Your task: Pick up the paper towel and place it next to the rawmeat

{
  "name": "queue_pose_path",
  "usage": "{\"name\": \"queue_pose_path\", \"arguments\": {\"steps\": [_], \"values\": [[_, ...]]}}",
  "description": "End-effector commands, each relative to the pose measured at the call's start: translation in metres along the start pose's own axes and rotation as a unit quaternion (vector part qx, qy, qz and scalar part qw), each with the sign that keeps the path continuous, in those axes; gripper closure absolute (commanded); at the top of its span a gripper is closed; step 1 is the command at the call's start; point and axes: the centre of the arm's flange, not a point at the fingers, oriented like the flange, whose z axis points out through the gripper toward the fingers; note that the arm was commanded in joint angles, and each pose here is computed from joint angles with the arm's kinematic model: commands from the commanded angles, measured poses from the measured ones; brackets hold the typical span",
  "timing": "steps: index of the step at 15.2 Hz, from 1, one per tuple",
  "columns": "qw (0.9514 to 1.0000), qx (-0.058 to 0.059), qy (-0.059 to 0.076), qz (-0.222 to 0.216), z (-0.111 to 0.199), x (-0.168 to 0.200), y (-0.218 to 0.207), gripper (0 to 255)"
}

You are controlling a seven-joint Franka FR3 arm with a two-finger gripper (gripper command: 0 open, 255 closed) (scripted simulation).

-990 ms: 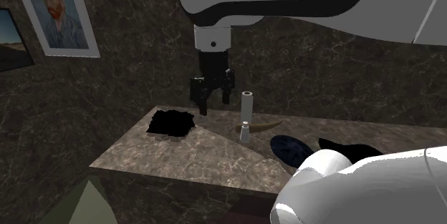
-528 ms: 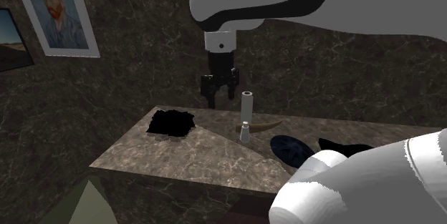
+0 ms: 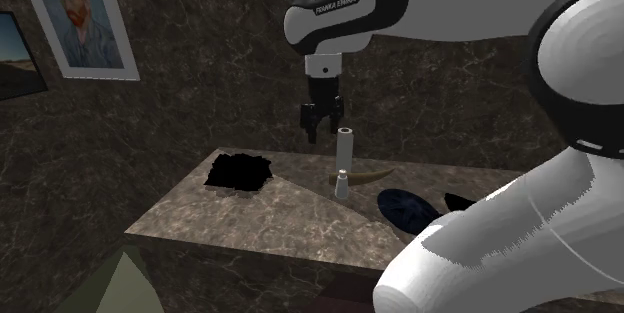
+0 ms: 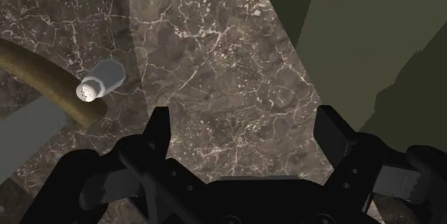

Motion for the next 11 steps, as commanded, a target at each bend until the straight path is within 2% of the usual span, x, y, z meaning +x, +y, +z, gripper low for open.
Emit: {"name": "queue_pose_path", "arguments": {"steps": [1, 11], "values": [[1.0, 0.001, -0.002, 0.001, 0.007, 0.011, 0.024, 0], [0.9999, 0.006, -0.011, 0.009, 0.033, 0.062, 0.146, 0]]}}
